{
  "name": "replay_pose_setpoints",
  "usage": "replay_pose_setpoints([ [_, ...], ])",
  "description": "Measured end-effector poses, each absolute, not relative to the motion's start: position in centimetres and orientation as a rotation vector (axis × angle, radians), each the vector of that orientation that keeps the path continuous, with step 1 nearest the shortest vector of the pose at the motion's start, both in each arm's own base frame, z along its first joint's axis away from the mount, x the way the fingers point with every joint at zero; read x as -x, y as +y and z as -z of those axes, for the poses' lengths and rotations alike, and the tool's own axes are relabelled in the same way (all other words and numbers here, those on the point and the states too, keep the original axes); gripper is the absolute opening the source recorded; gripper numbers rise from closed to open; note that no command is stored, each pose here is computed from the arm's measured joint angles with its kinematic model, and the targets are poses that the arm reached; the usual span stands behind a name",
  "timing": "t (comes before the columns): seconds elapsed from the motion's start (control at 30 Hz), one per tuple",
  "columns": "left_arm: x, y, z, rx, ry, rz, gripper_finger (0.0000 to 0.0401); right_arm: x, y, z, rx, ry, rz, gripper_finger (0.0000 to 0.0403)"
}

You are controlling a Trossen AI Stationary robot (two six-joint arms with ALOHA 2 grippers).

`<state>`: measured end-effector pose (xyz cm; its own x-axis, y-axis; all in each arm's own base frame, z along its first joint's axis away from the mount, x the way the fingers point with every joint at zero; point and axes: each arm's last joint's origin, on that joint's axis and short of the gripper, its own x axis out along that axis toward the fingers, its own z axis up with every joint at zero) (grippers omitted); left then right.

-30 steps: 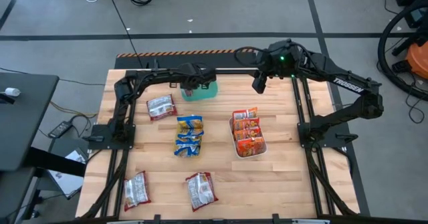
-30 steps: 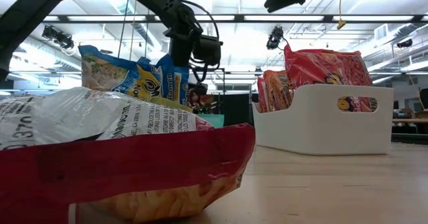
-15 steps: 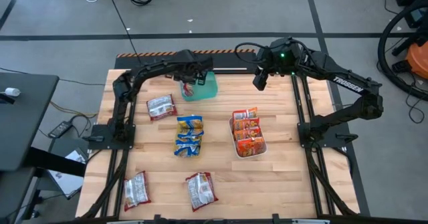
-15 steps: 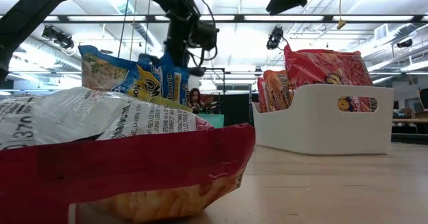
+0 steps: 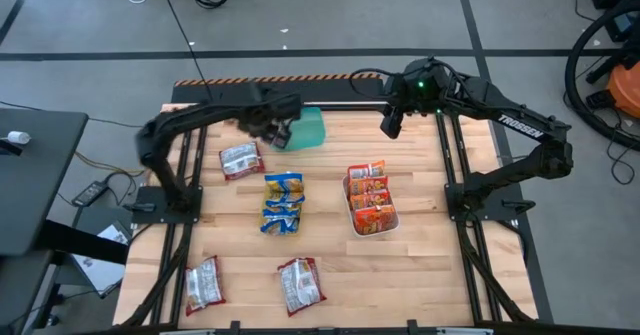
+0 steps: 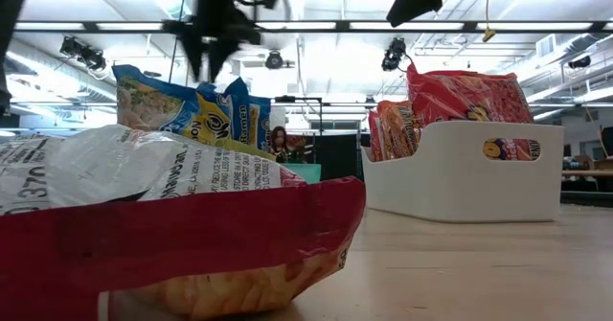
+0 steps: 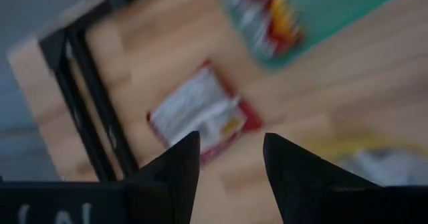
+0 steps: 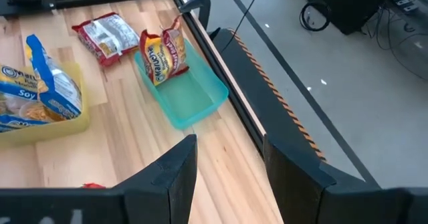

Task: Sort Maruchan noodles
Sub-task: Put the top orange noodle pack into the white bin

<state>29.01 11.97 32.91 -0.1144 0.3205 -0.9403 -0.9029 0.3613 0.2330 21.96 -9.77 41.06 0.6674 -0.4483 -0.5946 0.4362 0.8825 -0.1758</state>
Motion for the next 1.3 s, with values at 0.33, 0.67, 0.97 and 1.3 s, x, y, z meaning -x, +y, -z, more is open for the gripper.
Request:
replay_pose_setpoints([
  [0.33, -25.6, 11.2, -25.3, 0.752, 1.065, -1.144, 0.025, -21.9, -9.7, -41.0, -0.085, 0.658, 0.538, 0.0177],
  [0.67, -24.4, 12.7, -16.6, 0.724, 1.025, -1.245, 0.027, -21.9, -9.7, -41.0, -0.212, 0.62, 0.59, 0.0177],
  [0.97, -20.6, 14.1, -14.3, 0.759, 1.179, -1.345, 0.0259, -21.9, -9.8, -41.0, -0.267, 0.593, 0.633, 0.0177],
  [1.3, -21.2, 13.3, -14.6, 0.753, 1.127, -1.369, 0.0234, -22.0, -10.0, -41.2, -0.239, 0.576, 0.63, 0.0177],
])
